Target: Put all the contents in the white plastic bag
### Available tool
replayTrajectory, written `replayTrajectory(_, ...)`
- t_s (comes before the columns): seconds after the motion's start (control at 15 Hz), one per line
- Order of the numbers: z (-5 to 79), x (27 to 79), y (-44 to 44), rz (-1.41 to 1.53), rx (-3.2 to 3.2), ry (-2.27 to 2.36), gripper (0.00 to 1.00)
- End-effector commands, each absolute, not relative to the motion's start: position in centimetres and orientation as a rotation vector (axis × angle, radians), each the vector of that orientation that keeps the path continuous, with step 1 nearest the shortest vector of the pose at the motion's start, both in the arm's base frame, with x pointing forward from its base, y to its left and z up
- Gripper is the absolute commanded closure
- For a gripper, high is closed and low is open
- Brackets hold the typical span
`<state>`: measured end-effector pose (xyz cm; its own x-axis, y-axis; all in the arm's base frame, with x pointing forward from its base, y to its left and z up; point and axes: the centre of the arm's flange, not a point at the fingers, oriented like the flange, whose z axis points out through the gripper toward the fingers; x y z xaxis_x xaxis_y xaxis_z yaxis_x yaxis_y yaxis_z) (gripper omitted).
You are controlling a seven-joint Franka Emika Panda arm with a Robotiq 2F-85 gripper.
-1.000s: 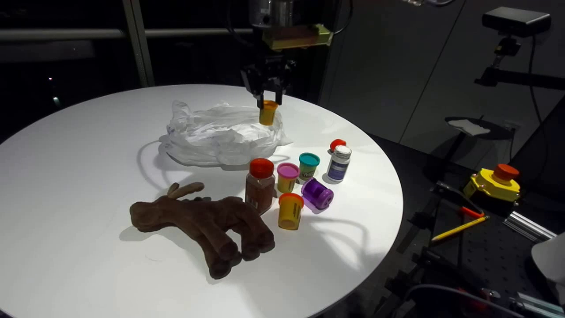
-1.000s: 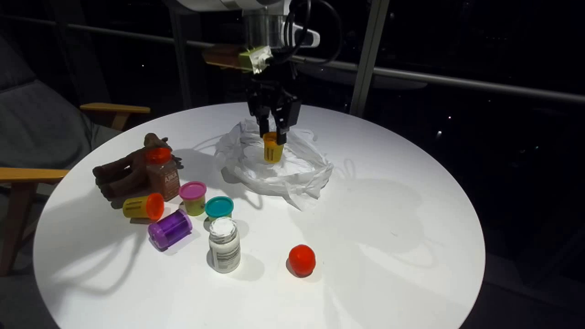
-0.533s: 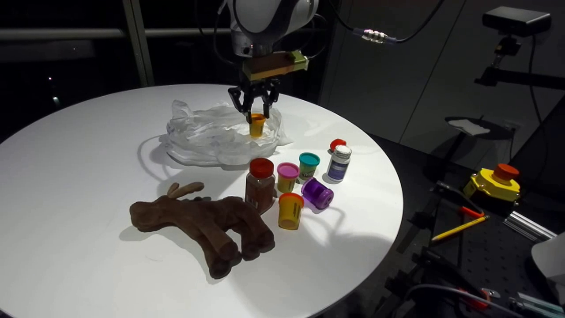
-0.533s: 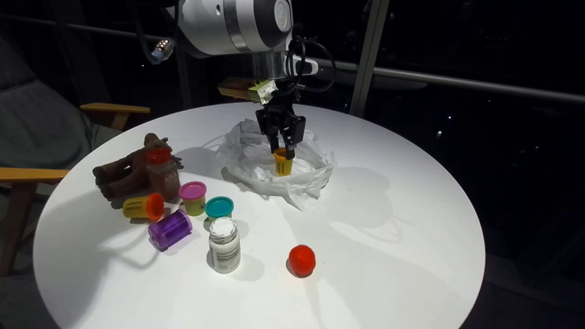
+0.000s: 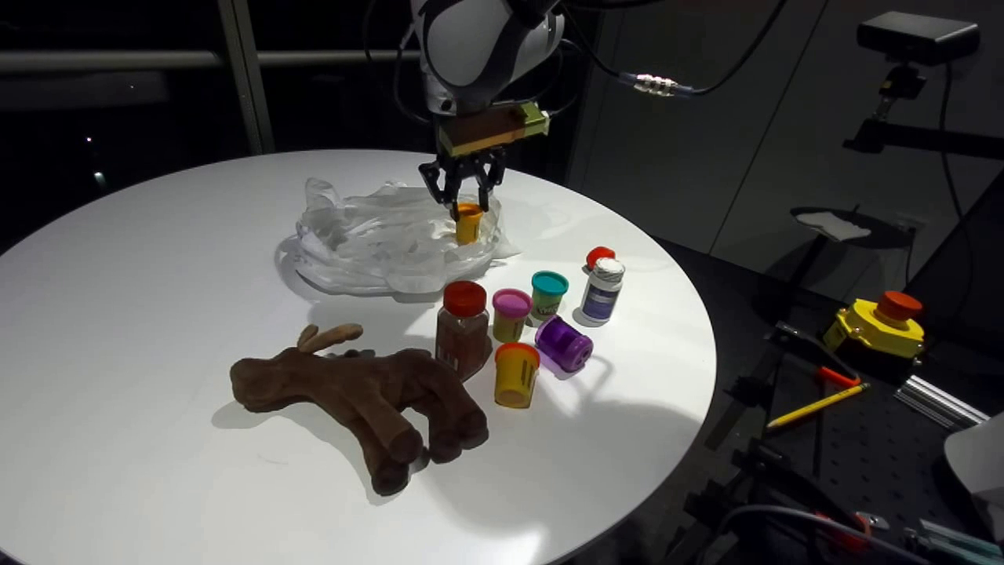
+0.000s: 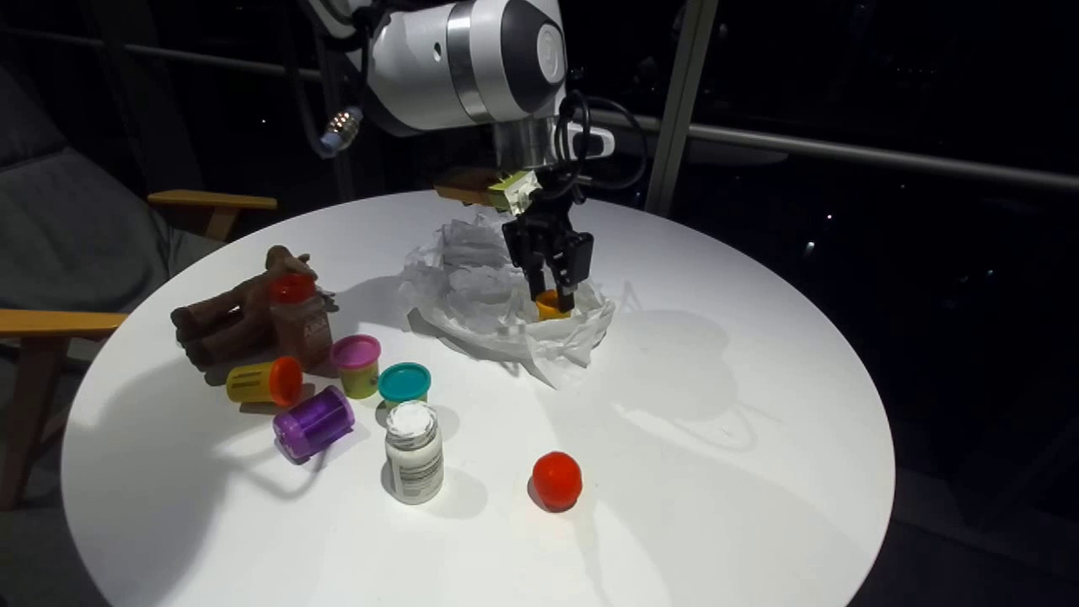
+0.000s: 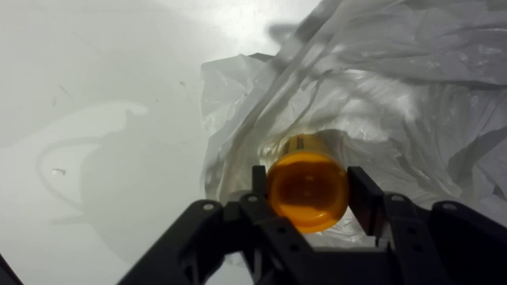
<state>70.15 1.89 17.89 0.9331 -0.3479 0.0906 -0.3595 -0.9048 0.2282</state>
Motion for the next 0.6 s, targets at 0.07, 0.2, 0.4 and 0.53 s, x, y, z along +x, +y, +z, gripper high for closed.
replayTrajectory(0.07, 16.1, 71.3, 0.1, 0.063, 2.834, -0.614, 0.77)
replayTrajectory(0.2, 16.4, 70.5, -0.7, 0.045, 2.835, -0.637, 0.77)
replayTrajectory(0.4, 17.1, 69.2, -1.6, 0.04, 2.827, -0.638, 0.77)
replayTrajectory(0.53, 17.3, 68.2, -1.6, 0.031, 2.825, -0.608, 0.77)
